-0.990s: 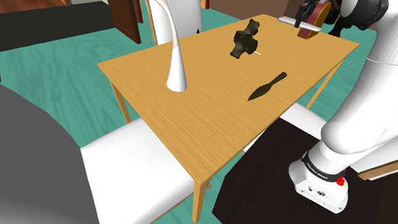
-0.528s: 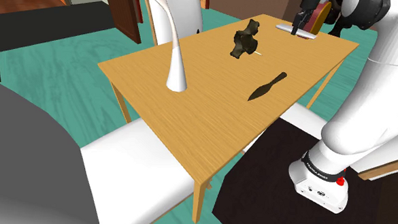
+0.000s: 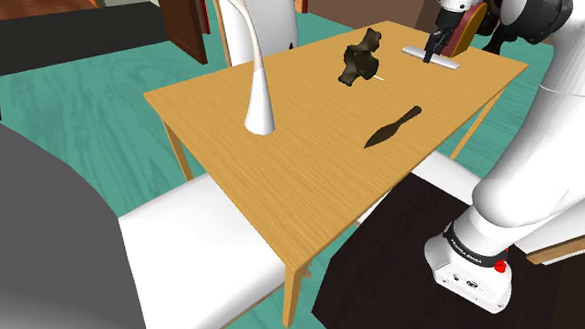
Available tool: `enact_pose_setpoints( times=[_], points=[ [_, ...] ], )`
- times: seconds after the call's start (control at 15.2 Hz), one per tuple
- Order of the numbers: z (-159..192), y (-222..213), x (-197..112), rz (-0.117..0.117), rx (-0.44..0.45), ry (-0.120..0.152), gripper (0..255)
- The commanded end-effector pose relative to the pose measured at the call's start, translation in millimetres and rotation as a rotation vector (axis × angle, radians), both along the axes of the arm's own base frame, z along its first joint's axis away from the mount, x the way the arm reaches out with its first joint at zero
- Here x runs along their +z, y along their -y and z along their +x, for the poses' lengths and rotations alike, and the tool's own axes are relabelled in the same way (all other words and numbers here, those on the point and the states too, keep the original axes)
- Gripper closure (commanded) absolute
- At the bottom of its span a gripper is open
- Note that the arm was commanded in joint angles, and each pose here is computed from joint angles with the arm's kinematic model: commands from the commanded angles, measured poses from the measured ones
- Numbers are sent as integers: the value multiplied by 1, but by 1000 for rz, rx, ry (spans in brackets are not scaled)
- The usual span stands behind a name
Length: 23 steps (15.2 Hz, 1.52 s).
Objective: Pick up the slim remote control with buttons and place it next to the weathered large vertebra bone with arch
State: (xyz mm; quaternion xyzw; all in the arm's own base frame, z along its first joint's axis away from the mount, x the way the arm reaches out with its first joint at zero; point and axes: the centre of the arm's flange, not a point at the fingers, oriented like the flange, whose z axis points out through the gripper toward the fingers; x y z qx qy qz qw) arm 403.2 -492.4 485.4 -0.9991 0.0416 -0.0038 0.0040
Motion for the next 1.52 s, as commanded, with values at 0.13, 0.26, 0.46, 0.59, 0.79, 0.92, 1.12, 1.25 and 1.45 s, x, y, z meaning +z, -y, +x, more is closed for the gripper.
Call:
enact_pose_setpoints(
  times=[0.13,0.26,0.46,0.59,0.79,0.92,1.12,1.25,1.45],
  points=[
    [0,-1,-21,0,0,0,255],
    [0,-1,-32,0,0,0,255],
    [0,-1,-47,0,0,0,255],
    [0,-1,-58,0,0,0,255],
    [0,-1,-74,0,0,0,255],
    [0,-1,-84,0,0,0,255],
    [0,-1,-100,0,0,0,255],
    [0,-1,-111,0,0,0,255],
    [0,-1,-127,0,0,0,255]
  ],
)
